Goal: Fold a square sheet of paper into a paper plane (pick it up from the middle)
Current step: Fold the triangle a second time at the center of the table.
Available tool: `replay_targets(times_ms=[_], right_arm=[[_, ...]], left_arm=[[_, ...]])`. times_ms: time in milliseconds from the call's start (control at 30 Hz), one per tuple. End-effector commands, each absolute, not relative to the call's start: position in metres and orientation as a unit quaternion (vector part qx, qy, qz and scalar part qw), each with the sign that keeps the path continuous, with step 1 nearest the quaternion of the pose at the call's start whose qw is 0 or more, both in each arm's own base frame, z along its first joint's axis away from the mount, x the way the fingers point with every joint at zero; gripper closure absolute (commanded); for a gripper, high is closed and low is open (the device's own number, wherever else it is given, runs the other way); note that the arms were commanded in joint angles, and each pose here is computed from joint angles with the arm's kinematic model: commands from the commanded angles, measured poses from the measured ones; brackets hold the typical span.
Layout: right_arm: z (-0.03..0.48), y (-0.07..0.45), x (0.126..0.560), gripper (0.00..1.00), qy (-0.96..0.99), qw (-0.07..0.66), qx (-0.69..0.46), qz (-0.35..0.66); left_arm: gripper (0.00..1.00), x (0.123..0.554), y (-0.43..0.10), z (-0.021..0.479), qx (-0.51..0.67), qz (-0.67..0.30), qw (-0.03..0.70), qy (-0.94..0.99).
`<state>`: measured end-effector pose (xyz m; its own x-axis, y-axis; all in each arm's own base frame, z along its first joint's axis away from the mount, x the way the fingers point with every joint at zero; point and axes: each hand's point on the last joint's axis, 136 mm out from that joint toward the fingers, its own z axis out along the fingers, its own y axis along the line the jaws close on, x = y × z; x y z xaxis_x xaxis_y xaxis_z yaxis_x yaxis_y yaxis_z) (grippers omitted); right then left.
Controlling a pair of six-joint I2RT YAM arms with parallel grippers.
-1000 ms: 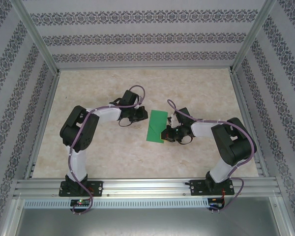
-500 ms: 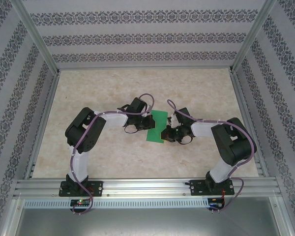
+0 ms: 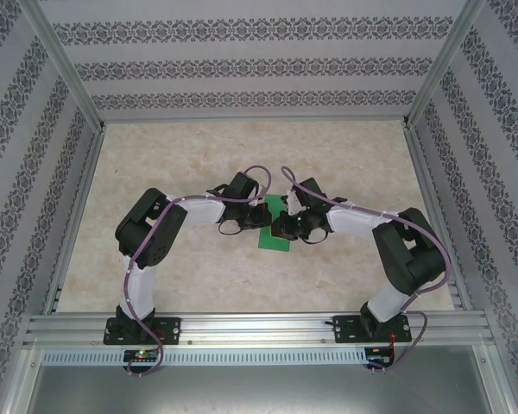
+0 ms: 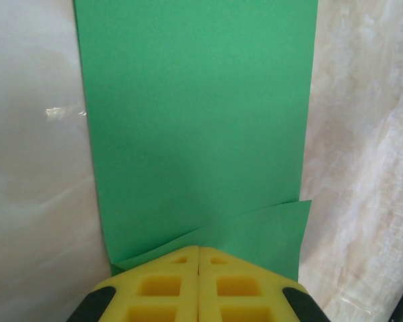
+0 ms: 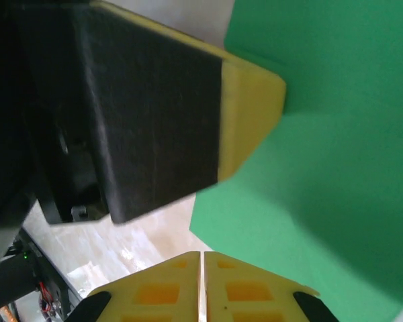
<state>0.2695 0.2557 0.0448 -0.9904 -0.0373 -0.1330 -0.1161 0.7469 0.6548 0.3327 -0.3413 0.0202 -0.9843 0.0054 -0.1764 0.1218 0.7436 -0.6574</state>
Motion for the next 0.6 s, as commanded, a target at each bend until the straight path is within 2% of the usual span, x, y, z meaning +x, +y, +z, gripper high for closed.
replay_targets(times_ms=[0,233,567], right_arm=[[0.028,0.251,0.273,0.90,0.941,0.046,-0.021,0.334],[-0.002,0.228,0.260,0.91,0.950,0.014,0.007,0.312],[-0.005,0.212,0.233,0.89,0.948,-0.007,0.018,0.318]], left_arm=[[0.92,0.326,-0.325,-0.009,0.030,-0.303,0.072,0.950],[0.92,0.327,-0.325,-0.011,0.027,-0.303,0.071,0.950],[0.95,0.324,-0.320,-0.024,0.016,-0.287,0.061,0.956]])
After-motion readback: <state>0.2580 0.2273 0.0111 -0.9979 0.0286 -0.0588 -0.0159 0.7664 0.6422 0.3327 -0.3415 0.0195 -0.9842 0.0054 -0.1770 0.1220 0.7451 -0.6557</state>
